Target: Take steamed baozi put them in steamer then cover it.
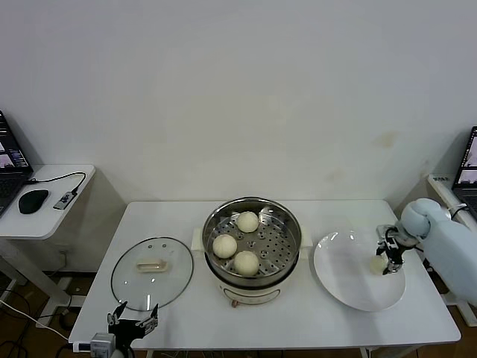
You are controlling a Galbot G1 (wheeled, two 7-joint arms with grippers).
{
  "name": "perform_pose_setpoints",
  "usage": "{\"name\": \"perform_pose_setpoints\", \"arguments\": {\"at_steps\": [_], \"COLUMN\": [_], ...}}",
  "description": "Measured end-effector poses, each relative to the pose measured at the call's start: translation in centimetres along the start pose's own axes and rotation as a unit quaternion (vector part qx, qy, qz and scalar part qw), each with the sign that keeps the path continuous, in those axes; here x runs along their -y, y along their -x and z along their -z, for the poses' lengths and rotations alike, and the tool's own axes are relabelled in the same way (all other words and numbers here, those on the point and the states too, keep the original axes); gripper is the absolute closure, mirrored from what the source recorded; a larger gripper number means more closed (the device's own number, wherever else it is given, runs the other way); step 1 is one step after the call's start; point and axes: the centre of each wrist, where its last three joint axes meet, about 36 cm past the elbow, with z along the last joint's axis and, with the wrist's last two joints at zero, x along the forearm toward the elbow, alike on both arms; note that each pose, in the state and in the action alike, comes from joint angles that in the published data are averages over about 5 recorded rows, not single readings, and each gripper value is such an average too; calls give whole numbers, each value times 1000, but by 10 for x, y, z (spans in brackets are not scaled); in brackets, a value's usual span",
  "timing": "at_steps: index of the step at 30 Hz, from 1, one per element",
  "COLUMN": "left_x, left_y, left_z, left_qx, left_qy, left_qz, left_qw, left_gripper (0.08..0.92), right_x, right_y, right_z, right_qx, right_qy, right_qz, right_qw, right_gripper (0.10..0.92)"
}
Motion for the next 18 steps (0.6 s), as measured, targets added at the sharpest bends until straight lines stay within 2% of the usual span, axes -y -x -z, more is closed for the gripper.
{"name": "perform_pose_setpoints", "arguments": {"at_steps": [5,10,18], "left_x": [1,-2,-8], "left_y": [1,1,-2], "left_z": [3,8,18], "left_qx": [5,12,22], "left_qy": [2,13,35], "left_qz": [1,7,21], "left_qw": [1000,1000,999], "left_gripper": [177,177,177], "right_x": [3,11,37], "right_y": [-24,-67,-150], "right_z": [5,18,78], "right_qx": [16,37,91], "right_qy": [4,2,-25], "right_qz": [-9,-26,-45], "right_qw": [1000,999,995], "right_gripper": [428,428,428]}}
